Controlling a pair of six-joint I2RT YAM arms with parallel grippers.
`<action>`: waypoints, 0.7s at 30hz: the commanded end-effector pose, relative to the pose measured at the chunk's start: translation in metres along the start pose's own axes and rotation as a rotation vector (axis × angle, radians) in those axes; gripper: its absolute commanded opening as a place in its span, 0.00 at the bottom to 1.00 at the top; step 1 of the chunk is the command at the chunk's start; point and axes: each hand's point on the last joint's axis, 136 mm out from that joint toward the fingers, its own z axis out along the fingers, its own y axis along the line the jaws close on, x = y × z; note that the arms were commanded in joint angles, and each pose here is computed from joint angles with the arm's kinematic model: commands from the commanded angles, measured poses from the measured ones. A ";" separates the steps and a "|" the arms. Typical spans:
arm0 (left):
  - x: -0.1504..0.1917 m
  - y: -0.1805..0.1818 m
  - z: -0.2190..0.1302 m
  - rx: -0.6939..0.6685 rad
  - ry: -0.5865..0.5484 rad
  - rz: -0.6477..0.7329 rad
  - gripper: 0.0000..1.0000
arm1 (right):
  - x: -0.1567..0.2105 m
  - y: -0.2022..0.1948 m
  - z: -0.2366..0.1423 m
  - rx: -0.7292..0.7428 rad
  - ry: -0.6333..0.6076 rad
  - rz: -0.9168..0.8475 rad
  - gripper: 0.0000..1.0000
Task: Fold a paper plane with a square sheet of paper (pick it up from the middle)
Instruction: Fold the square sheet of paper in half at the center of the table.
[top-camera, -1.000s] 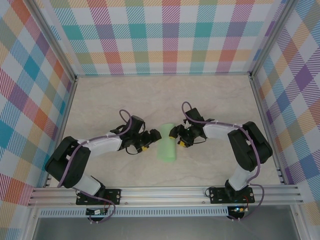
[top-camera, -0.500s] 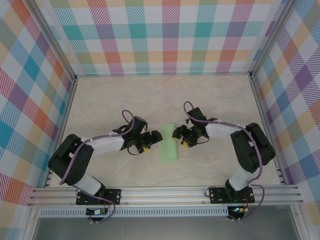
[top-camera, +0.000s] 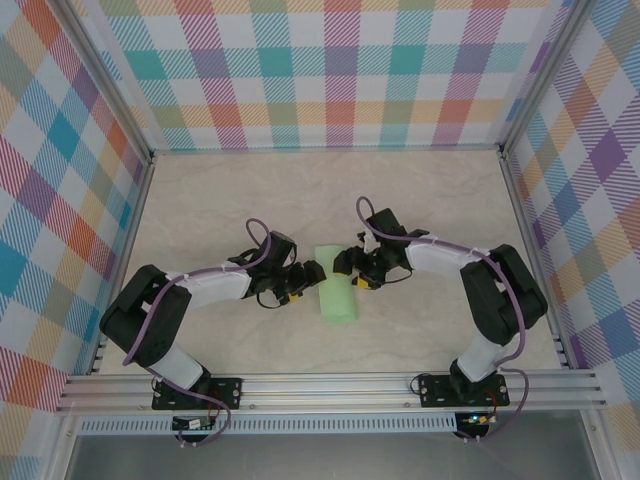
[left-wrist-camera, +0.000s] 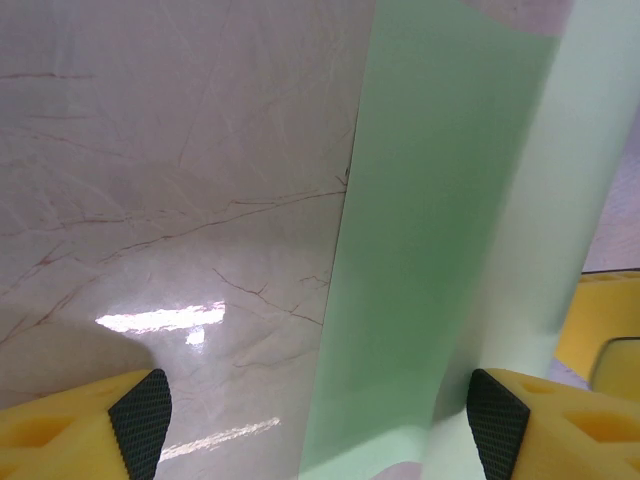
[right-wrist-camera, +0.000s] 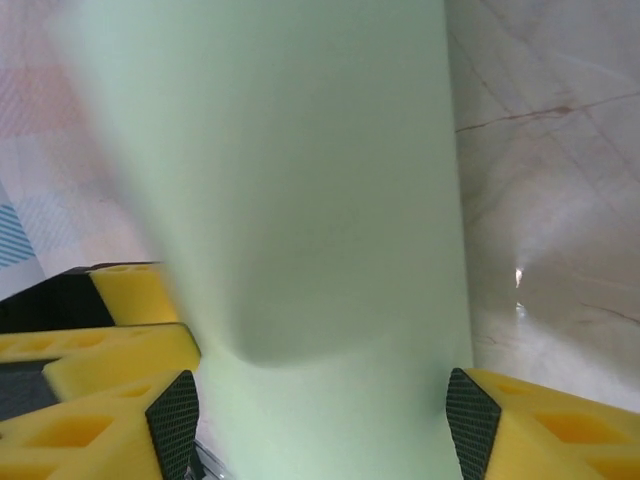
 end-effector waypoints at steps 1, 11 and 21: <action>0.001 -0.014 0.000 0.028 0.000 0.026 0.80 | 0.007 -0.017 0.005 0.091 0.043 -0.014 0.62; 0.004 -0.035 -0.001 0.090 0.012 0.039 0.67 | 0.005 -0.027 -0.001 0.125 -0.013 0.037 0.57; 0.010 -0.044 -0.013 0.118 -0.022 0.036 0.71 | 0.002 -0.029 0.000 0.098 -0.043 0.158 0.59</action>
